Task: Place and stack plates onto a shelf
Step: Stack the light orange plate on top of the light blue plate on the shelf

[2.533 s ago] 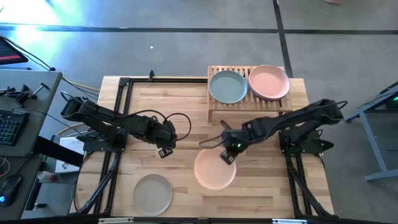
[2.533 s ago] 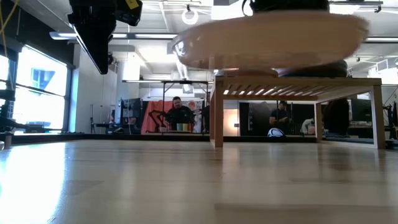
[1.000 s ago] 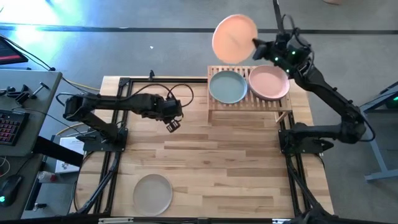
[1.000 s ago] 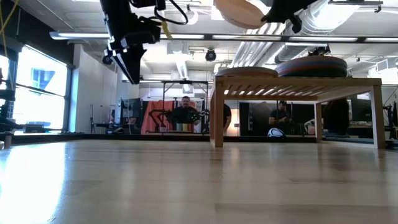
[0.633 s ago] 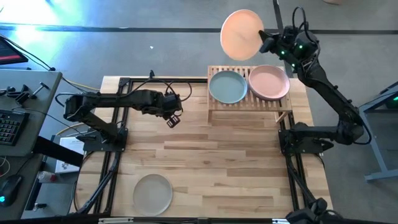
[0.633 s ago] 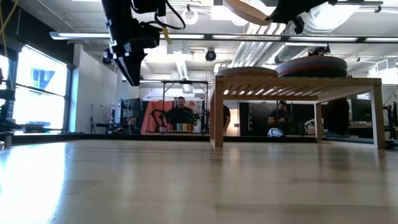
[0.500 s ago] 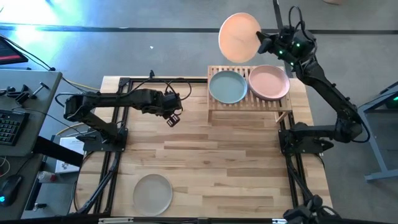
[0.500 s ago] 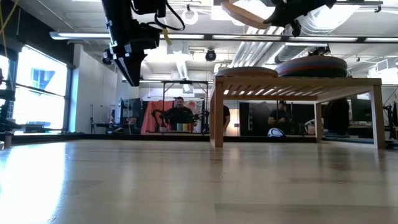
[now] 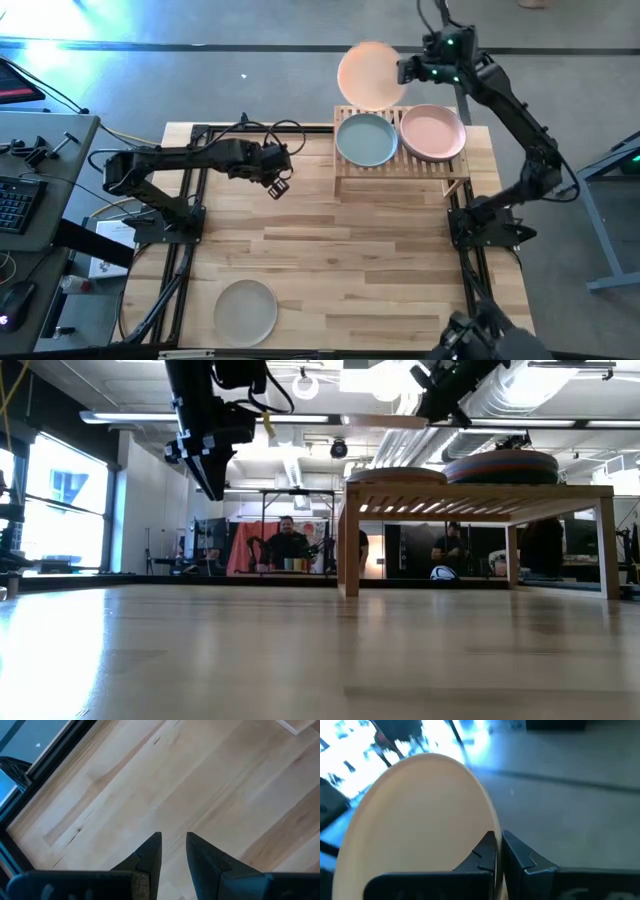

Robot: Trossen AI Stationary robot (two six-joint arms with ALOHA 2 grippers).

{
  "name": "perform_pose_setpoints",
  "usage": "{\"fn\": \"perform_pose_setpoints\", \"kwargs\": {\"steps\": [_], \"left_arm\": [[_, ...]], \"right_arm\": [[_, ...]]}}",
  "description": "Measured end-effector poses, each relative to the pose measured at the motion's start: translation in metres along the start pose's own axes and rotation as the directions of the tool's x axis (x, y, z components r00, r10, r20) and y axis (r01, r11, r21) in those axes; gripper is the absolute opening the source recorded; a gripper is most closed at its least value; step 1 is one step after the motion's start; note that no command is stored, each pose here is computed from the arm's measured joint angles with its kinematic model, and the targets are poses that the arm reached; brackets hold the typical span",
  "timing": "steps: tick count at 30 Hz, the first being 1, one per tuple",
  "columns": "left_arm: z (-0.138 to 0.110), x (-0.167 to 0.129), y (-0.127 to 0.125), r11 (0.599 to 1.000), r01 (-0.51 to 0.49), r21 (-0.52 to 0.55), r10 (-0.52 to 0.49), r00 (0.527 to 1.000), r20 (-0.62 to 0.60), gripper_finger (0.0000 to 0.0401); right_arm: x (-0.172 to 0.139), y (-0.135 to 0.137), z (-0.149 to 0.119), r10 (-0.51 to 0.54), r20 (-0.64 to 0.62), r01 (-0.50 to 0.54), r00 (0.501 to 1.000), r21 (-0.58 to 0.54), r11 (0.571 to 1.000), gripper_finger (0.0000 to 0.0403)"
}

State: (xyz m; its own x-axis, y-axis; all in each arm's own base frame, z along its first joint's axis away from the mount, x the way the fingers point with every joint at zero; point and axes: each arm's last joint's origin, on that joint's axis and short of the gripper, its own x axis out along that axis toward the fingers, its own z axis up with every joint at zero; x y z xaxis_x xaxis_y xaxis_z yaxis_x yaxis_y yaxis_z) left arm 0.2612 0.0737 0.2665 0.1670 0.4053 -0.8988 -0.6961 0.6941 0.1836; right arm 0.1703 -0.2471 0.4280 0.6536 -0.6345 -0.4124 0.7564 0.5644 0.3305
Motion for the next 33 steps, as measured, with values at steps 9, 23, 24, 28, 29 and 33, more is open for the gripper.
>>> {"fn": "perform_pose_setpoints", "kwargs": {"steps": [9,23,24,28,29,33], "left_arm": [[0.001,0.001,0.003,1.0,-0.005,-0.011,0.005,1.0,-0.002,0.0078],[0.001,0.001,0.003,1.0,-0.005,-0.011,0.005,1.0,-0.002,0.0078],[0.001,0.001,0.003,1.0,-0.005,-0.011,0.005,1.0,-0.002,0.0078],[0.001,0.001,0.003,1.0,-0.005,-0.011,0.005,1.0,-0.002,0.0078],[0.001,0.001,0.003,1.0,-0.005,-0.011,0.005,1.0,-0.002,0.0078],[0.001,0.001,0.003,1.0,-0.005,-0.002,0.005,1.0,-0.002,0.0078]], "right_arm": [[0.032,-0.006,-0.018,-0.016,-0.332,0.019,0.943,0.006,1.0,0.0],[0.064,0.021,-0.052,-0.028,-0.521,-0.054,0.853,-0.143,0.988,0.0],[0.064,0.023,-0.052,-0.03,-0.52,-0.055,0.853,-0.148,0.987,0.0],[0.063,0.024,-0.053,-0.041,-0.524,-0.049,0.851,-0.156,0.986,0.0],[0.062,0.024,-0.054,-0.06,-0.529,-0.033,0.847,-0.163,0.986,0.0],[0.059,0.022,-0.056,-0.091,-0.551,-0.005,0.83,-0.172,0.985,0.0]]}}
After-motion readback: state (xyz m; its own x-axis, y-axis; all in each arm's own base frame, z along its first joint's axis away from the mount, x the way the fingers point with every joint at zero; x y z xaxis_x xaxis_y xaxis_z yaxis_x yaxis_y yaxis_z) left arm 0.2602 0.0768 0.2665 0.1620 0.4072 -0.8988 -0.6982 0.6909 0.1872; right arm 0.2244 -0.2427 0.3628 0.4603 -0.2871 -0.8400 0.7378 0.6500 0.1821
